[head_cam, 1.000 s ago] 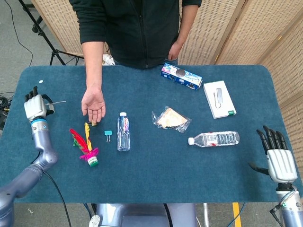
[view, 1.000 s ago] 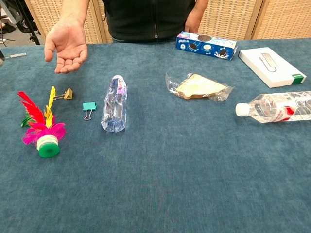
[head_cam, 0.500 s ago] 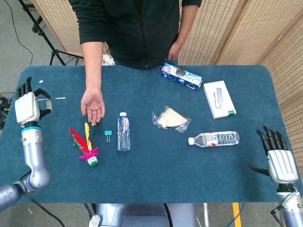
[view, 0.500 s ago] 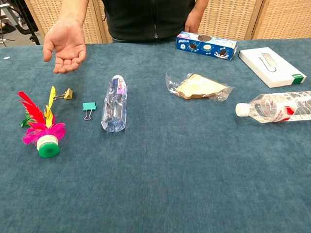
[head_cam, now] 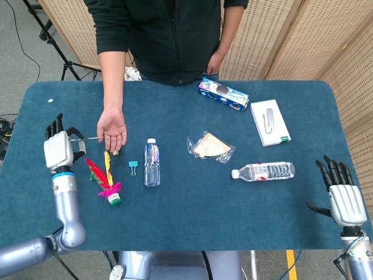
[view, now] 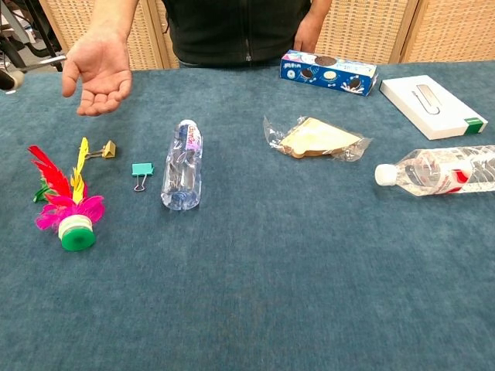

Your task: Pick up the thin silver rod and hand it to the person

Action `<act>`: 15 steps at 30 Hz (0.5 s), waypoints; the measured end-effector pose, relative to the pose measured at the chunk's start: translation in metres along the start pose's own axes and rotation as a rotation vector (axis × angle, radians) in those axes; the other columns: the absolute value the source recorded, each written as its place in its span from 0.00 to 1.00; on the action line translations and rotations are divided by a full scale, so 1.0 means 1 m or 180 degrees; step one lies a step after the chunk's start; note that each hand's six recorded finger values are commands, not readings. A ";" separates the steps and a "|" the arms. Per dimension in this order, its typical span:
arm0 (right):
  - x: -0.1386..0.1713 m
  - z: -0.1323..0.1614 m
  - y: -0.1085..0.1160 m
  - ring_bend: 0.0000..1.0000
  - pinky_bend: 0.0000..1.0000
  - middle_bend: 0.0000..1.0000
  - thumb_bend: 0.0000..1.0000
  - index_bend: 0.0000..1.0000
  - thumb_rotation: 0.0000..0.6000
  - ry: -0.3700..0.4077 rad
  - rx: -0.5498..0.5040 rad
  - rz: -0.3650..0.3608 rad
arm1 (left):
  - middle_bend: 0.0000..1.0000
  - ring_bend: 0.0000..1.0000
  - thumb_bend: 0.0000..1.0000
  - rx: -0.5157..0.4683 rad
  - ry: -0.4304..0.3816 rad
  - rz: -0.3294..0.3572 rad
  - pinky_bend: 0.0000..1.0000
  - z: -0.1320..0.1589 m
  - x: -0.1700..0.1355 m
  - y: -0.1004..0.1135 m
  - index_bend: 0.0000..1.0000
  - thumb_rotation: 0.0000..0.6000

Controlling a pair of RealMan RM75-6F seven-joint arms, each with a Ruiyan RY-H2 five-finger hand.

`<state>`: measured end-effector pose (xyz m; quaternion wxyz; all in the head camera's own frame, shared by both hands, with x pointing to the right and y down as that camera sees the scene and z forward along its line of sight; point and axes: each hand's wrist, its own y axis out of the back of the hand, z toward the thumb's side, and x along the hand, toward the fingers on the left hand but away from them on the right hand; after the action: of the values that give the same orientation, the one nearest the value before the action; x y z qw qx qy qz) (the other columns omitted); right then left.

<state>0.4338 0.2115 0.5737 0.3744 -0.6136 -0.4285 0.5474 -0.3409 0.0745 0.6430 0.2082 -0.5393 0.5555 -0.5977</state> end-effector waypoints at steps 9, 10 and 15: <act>-0.001 0.000 -0.002 0.00 0.00 0.00 0.00 0.00 1.00 -0.0011 0.0017 0.0020 | 0.00 0.00 0.60 -0.0206 -0.0052 -0.0196 0.00 0.017 -0.011 -0.028 0.69 1.00; -0.001 0.000 -0.002 0.00 0.00 0.00 0.00 0.00 1.00 -0.0012 0.0019 0.0020 | 0.00 0.00 0.60 -0.0212 -0.0060 -0.0207 0.00 0.019 -0.012 -0.030 0.69 1.00; -0.001 -0.001 -0.002 0.00 0.00 0.00 0.00 0.00 1.00 -0.0014 0.0016 0.0023 | 0.00 0.00 0.60 -0.0204 -0.0095 -0.0243 0.00 0.028 -0.018 -0.040 0.69 1.00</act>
<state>0.4343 0.2114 0.5759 0.3730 -0.6130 -0.4258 0.5512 -0.2968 0.0890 0.6653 0.1762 -0.5753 0.5503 -0.5789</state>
